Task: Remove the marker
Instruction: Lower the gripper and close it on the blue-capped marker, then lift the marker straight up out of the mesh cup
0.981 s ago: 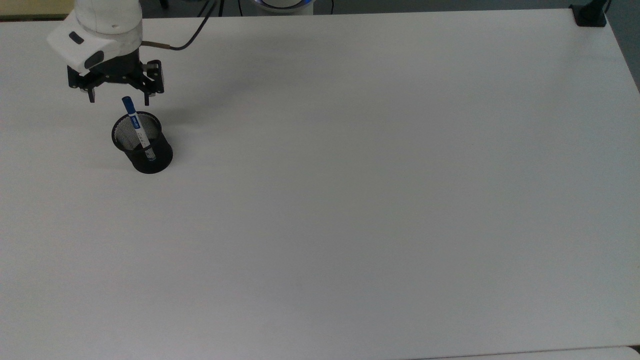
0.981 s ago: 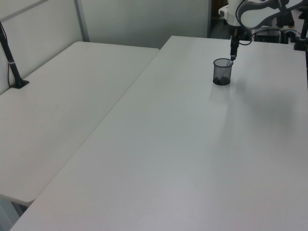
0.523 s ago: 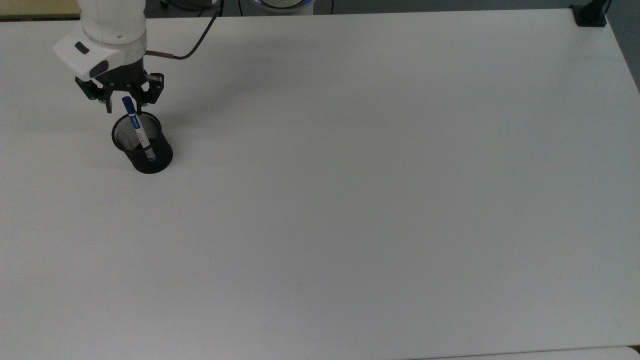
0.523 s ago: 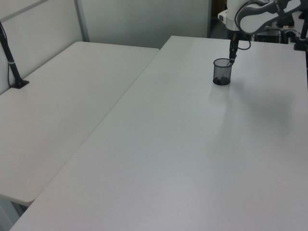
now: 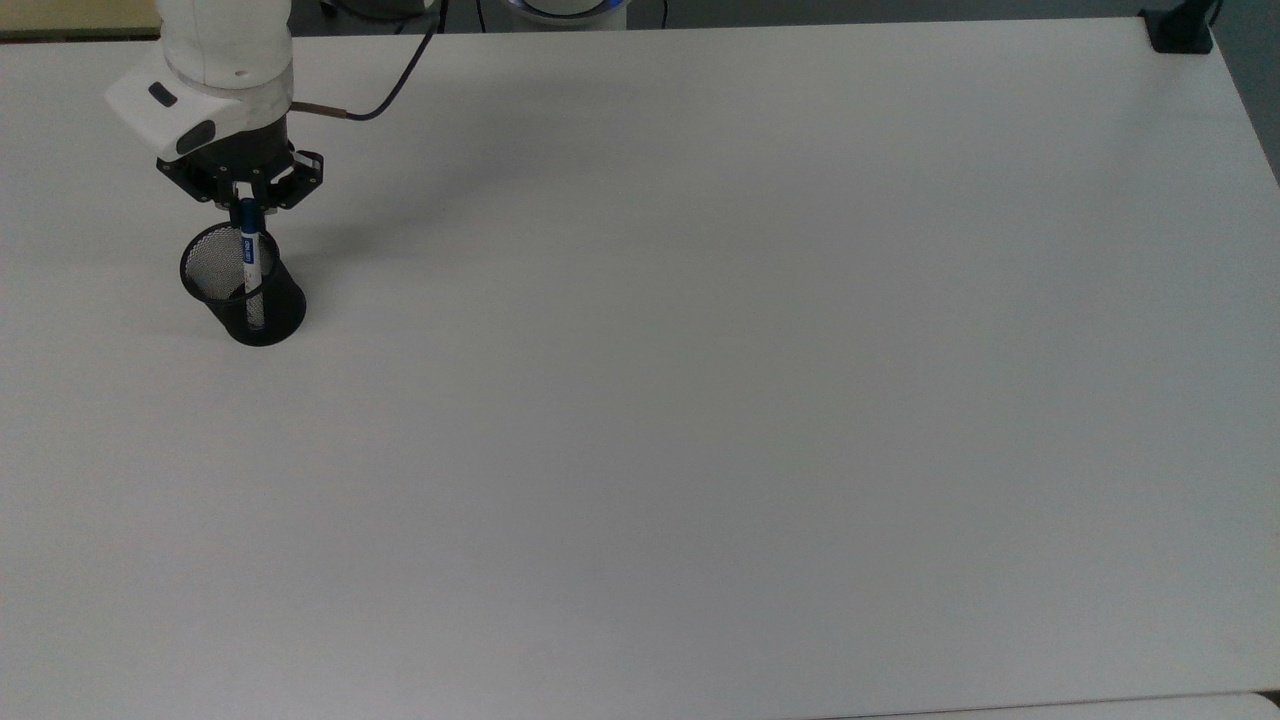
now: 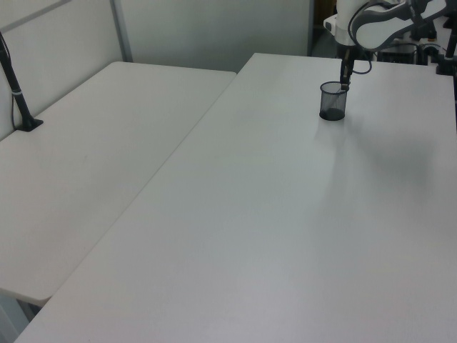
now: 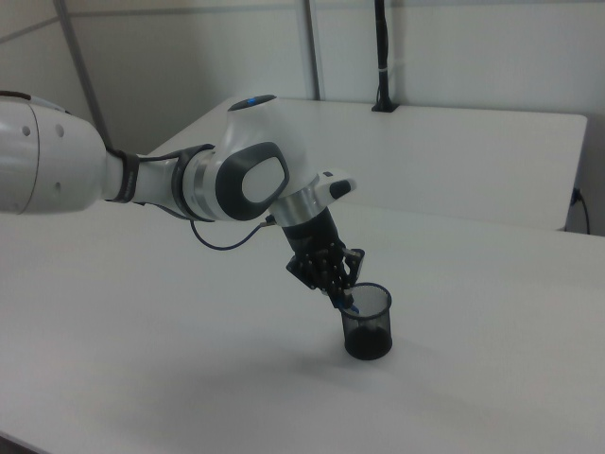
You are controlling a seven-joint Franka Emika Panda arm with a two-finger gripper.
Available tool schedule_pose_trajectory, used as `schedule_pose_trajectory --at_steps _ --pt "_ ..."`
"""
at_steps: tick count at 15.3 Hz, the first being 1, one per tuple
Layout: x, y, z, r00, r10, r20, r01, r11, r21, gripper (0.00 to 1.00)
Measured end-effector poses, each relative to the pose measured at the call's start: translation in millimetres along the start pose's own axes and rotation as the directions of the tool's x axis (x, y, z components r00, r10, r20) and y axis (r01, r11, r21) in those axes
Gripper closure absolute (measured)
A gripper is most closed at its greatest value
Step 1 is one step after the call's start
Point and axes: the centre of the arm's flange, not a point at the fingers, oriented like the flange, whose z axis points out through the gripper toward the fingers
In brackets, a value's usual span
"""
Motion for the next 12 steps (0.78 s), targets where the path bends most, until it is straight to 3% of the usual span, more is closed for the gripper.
schedule_pose_trajectory --at_steps 5,12 --pt "1.1 8.3 -24.6 0.999 0.023 -0.039 -0.023 1.0 -0.016 0.82" --pt "-38.3 21.8 -200.2 0.994 0.101 -0.044 -0.099 0.994 0.04 0.82"
